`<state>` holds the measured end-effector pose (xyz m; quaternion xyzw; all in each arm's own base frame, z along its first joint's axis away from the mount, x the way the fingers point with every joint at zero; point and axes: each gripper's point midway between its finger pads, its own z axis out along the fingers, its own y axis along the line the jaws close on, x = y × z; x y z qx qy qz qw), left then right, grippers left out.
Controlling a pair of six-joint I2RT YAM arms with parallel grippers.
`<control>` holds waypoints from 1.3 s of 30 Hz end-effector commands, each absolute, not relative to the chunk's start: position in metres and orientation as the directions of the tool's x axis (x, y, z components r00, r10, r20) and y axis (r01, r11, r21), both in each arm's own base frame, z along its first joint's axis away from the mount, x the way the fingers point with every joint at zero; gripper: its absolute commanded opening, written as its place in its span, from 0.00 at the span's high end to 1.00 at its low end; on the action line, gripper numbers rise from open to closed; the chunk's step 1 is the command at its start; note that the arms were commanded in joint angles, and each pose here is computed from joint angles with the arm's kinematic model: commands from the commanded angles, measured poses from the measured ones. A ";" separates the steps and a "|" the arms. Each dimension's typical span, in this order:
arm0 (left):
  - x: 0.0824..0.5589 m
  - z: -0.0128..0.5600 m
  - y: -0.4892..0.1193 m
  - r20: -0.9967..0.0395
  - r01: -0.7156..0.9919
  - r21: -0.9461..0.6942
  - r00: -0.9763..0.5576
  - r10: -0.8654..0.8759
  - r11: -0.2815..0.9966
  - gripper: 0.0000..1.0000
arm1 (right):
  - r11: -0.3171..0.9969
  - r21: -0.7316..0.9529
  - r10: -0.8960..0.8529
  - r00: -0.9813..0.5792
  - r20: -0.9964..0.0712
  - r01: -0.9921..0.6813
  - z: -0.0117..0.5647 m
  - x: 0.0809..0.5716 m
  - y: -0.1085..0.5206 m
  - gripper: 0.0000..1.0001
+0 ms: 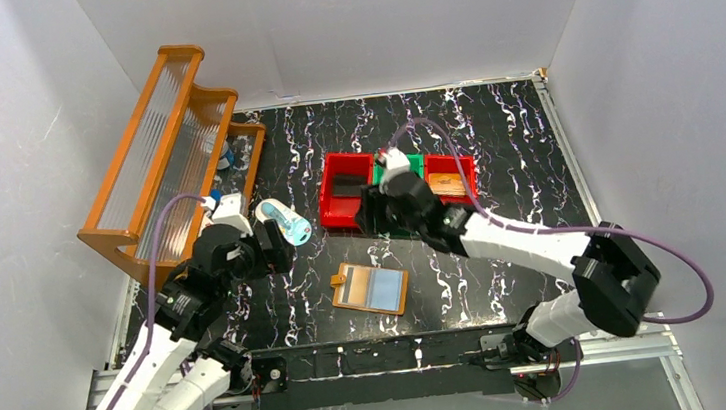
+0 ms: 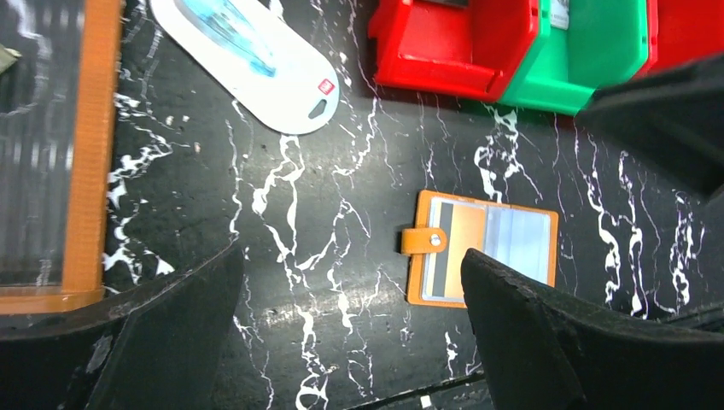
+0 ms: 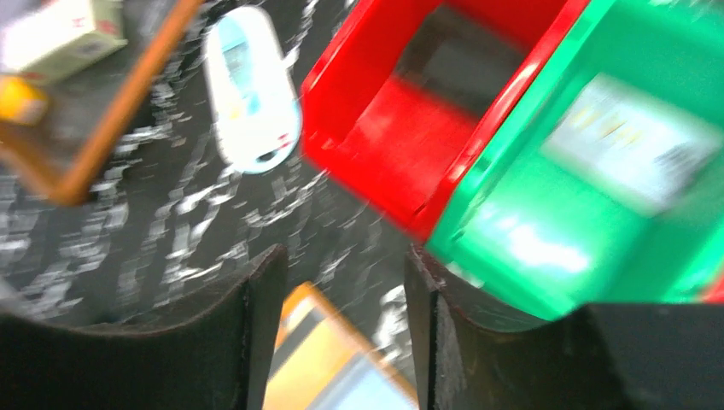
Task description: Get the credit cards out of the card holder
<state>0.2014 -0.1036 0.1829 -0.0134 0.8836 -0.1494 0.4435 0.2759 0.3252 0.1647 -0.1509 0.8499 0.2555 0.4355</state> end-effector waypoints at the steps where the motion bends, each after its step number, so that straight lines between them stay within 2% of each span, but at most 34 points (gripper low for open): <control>1: 0.200 0.167 -0.131 -0.731 0.215 -0.315 -0.676 -0.092 0.924 0.02 | 0.558 0.793 0.315 -0.821 -0.476 -0.245 0.144 0.215 0.348 0.45; 4: 0.194 0.151 -0.154 -0.654 0.257 -0.388 -0.753 -0.068 0.885 0.02 | 0.459 0.866 0.323 -0.871 -0.369 -0.197 0.136 0.187 0.351 0.50; 8: 0.183 0.126 -0.187 -0.523 0.283 -0.512 -0.852 -0.033 0.811 0.08 | 0.464 0.869 0.280 -0.902 -0.329 -0.172 0.123 0.167 0.358 0.52; 13: 0.177 0.102 -0.208 -0.405 0.263 -0.586 -0.914 0.004 0.767 0.20 | 0.460 0.883 0.298 -0.921 -0.251 -0.092 0.112 0.161 0.362 0.56; 19: 0.178 0.082 -0.213 -0.357 0.252 -0.576 -0.934 0.038 0.778 0.26 | 0.508 0.861 0.328 -0.925 -0.192 0.001 0.086 0.162 0.359 0.57; 25: 0.183 0.069 -0.216 -0.327 0.238 -0.553 -0.943 0.054 0.798 0.33 | 0.497 0.868 0.313 -0.937 -0.156 0.021 0.074 0.158 0.363 0.57; 39: 0.186 0.054 -0.226 -0.320 0.279 -0.484 -0.939 0.129 0.829 0.34 | 0.575 0.816 0.326 -0.932 -0.159 0.062 0.054 0.156 0.348 0.56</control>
